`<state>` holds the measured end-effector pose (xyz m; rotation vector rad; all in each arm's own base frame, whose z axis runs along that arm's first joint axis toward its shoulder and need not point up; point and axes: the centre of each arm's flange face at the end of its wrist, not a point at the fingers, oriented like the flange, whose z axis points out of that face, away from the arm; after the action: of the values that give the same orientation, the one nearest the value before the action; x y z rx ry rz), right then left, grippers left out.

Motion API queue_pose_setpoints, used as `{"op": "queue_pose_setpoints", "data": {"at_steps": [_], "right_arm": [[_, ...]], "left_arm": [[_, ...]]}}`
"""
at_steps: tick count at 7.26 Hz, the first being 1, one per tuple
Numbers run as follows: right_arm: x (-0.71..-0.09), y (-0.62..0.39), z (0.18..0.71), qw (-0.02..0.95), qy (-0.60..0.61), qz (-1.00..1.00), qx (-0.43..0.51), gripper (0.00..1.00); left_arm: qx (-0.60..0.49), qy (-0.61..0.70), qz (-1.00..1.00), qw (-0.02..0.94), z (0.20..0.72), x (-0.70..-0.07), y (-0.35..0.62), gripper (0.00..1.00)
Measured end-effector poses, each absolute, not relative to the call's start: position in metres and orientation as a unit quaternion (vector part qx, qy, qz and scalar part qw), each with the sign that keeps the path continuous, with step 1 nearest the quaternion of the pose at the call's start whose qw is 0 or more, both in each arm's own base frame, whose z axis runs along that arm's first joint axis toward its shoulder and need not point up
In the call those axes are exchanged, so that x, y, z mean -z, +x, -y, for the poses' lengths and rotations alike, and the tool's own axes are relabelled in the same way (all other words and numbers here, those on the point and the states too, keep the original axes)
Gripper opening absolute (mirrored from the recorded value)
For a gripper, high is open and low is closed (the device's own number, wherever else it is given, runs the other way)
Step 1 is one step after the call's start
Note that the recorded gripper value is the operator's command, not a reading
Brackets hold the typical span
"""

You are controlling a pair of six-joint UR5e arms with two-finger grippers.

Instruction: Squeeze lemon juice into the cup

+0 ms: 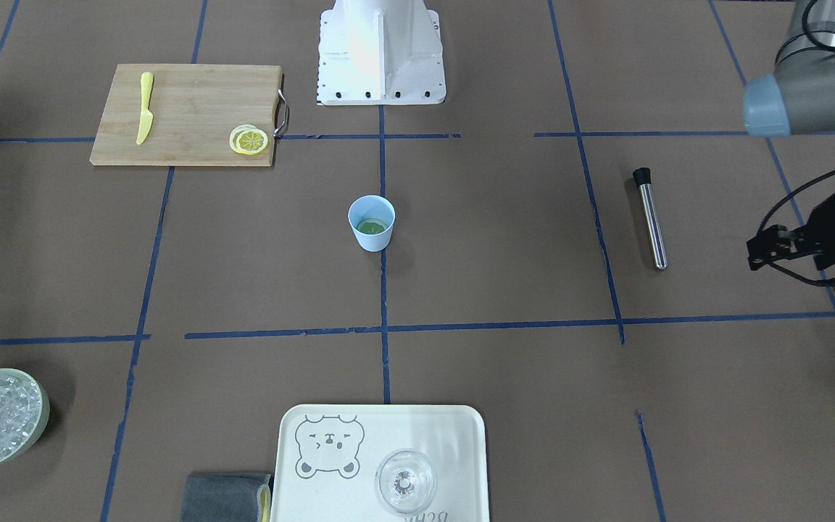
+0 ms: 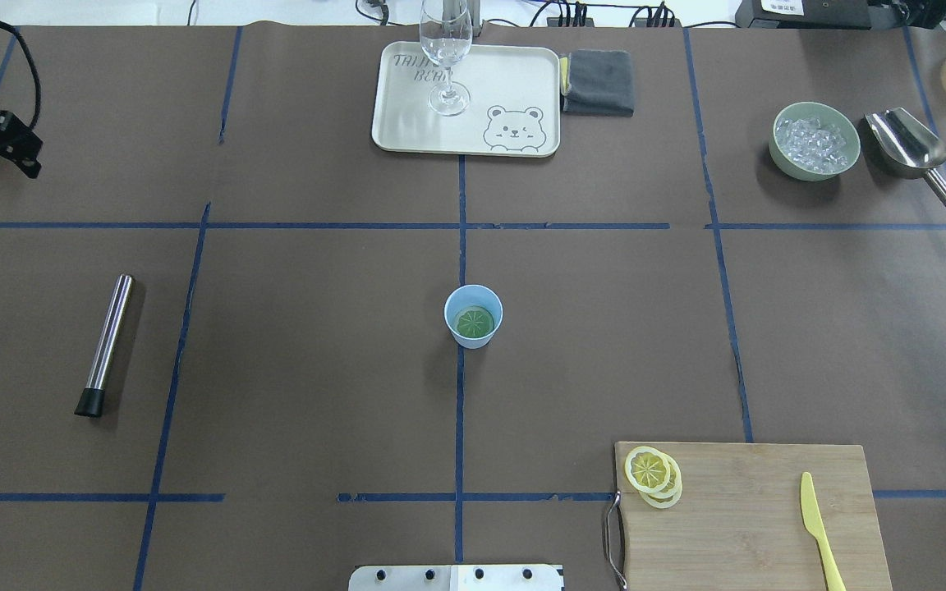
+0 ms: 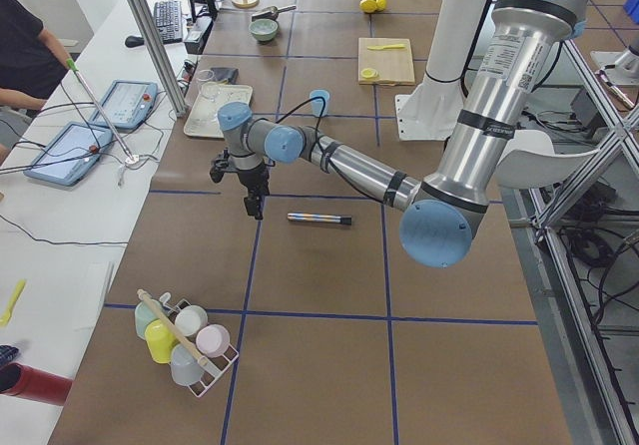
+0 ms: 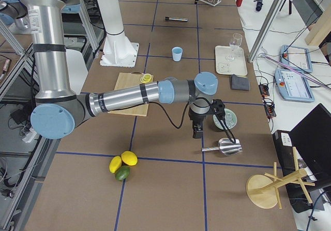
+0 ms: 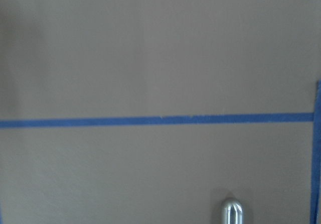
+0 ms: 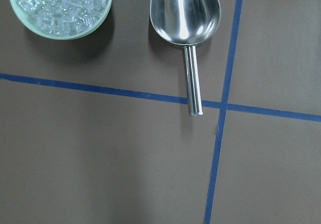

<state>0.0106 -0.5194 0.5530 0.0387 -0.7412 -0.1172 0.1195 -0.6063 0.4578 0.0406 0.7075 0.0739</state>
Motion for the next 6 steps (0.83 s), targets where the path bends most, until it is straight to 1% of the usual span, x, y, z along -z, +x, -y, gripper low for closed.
{"op": "queue_pose_setpoints", "data": {"at_steps": [1,3,4,6], "right_arm": [[-0.552,0.01,0.52,0.93,0.02,0.363,0.057,1.0],[-0.548,0.011,0.522,0.93,0.025,0.363,0.057,1.0],[-0.546,0.012,0.523,0.93,0.026,0.363,0.056,1.0],[-0.546,0.015,0.523,0.93,0.028,0.364,0.053,1.0]], "left_arm": [[-0.037,0.044,-0.358,0.932,0.611,-0.46,0.066,1.0],[-0.062,0.078,-0.372,0.923,0.592,-0.495,-0.024,1.0],[-0.064,0.084,-0.371,0.923,0.581,-0.512,-0.05,1.0],[-0.057,0.071,-0.37,0.925,0.559,-0.543,-0.066,1.0]]}}
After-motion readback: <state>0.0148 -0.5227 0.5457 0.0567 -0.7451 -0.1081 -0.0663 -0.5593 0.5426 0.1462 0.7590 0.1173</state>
